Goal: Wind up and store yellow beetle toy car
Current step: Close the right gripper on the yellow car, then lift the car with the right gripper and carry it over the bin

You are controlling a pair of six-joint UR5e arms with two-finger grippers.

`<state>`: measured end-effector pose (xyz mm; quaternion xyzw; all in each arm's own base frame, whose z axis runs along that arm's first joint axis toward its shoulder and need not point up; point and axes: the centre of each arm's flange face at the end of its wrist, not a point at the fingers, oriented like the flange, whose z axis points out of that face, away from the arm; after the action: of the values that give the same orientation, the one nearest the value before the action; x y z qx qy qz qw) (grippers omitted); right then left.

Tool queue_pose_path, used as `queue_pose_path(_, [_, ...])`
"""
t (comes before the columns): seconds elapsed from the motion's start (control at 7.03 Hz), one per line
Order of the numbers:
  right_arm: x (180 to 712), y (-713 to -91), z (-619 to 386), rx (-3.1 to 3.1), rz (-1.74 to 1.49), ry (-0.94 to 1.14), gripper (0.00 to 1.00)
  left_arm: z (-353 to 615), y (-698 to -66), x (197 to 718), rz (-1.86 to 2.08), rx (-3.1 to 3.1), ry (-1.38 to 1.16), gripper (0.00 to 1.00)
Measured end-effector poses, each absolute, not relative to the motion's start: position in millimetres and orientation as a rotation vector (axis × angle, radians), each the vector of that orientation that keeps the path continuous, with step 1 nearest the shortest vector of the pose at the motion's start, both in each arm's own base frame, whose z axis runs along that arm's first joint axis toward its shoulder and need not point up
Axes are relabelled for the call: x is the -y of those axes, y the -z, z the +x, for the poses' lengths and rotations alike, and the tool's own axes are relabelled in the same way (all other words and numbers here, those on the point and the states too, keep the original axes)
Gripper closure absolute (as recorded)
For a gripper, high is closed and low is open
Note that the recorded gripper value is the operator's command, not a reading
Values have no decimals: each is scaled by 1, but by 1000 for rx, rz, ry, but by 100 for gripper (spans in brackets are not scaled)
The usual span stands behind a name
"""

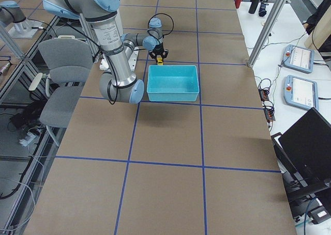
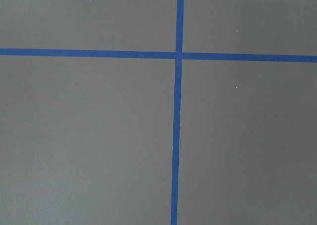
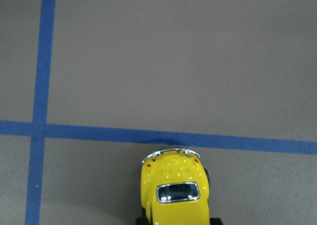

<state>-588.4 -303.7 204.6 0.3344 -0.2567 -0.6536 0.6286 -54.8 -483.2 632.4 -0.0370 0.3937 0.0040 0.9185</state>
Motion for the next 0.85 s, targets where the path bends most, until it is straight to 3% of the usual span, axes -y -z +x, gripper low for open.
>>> queue_pose_path(0.28, [324, -145, -571, 618, 854, 1450, 100, -55, -631, 484, -59, -810, -16, 0])
queue_pose_path(0.57, [385, -105, -484, 580, 891, 1414, 100, -55, -632, 483, -41, -810, -24, 0])
queue_pose_path(0.85, [432, -129, -386, 537, 876, 1446, 100, -55, -633, 483, -40, -811, -23, 0])
